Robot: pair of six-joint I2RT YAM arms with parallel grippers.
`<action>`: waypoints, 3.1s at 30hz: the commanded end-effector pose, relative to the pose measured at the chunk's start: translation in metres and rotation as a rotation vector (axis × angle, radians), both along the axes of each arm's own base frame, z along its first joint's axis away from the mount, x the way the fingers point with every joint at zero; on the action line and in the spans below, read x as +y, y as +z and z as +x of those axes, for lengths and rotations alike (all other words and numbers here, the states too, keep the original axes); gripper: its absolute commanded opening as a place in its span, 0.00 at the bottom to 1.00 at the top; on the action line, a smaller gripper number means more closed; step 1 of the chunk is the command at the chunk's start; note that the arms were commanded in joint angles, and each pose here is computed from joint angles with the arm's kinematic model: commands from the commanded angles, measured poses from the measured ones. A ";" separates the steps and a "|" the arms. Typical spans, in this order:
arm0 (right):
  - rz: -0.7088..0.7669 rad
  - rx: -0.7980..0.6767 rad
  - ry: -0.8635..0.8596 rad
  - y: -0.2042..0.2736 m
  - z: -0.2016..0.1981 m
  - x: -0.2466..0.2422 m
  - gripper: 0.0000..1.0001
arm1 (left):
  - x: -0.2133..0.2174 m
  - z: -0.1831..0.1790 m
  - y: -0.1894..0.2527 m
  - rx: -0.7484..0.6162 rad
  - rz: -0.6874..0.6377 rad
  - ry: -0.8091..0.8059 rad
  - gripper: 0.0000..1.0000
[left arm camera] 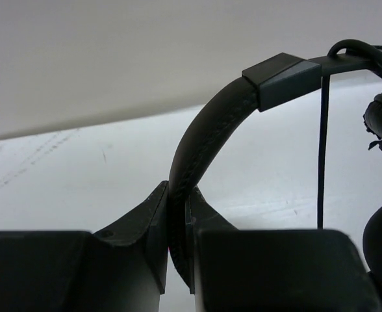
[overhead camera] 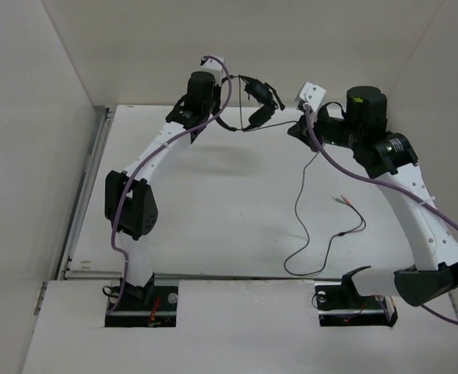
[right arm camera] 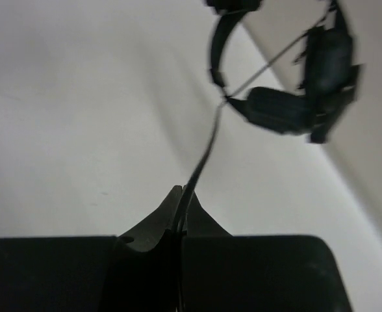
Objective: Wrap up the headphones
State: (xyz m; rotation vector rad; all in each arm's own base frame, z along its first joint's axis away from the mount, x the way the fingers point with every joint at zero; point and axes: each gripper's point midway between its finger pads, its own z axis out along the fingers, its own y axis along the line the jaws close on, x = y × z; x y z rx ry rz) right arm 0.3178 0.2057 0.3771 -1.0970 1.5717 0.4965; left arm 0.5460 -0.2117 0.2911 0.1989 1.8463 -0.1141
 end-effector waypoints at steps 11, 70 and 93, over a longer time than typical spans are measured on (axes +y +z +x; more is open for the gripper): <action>-0.401 -0.481 -0.404 0.037 0.088 -0.079 0.00 | -0.109 -0.107 0.000 0.115 0.026 -0.421 0.01; 0.719 0.729 0.202 -0.097 -0.011 0.057 0.18 | -0.108 -0.166 0.341 -0.579 -0.456 -0.543 0.01; 0.474 0.696 0.314 -0.102 -0.062 0.080 0.00 | -0.007 -0.049 0.282 -0.621 -0.180 0.030 0.01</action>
